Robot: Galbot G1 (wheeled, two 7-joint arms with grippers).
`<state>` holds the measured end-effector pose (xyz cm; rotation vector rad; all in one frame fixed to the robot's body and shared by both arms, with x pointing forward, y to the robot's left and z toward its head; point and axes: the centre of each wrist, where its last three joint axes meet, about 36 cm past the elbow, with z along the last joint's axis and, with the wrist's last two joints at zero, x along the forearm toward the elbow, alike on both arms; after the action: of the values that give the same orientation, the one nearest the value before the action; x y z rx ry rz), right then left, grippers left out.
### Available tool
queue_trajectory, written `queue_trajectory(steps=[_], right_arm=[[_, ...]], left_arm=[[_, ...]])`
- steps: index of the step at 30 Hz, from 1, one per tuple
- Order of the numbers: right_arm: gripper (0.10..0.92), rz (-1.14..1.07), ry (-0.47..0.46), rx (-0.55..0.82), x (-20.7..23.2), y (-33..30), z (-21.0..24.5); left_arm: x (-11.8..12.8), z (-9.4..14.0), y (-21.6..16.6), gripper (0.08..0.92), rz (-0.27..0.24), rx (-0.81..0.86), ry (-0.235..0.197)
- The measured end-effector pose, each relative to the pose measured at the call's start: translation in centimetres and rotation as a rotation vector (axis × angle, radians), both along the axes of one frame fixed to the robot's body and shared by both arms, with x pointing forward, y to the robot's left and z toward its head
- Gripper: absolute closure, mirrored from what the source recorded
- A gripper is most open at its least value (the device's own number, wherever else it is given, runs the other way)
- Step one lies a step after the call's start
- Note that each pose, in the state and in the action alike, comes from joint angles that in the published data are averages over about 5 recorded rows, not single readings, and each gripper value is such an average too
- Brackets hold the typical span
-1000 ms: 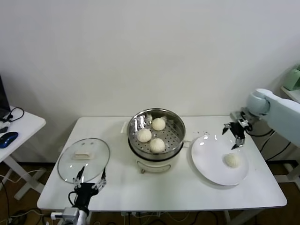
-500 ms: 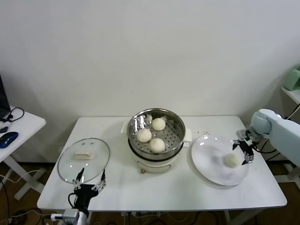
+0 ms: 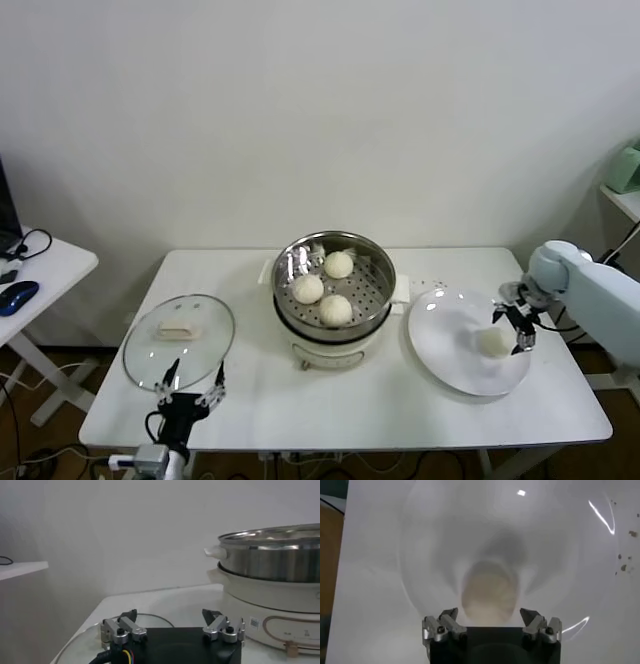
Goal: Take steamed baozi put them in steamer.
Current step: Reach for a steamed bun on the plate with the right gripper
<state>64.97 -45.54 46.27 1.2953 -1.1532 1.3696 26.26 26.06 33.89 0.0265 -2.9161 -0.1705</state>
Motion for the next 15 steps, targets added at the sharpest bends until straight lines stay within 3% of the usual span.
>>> queue_trajectory(steps=[15], right_arm=[[0.227, -0.006, 0.006, 0.007, 0.38, 0.50, -1.03]], left_arm=[[-0.11, -0.20, 0.07, 0.177, 0.002, 0.000, 0.006]])
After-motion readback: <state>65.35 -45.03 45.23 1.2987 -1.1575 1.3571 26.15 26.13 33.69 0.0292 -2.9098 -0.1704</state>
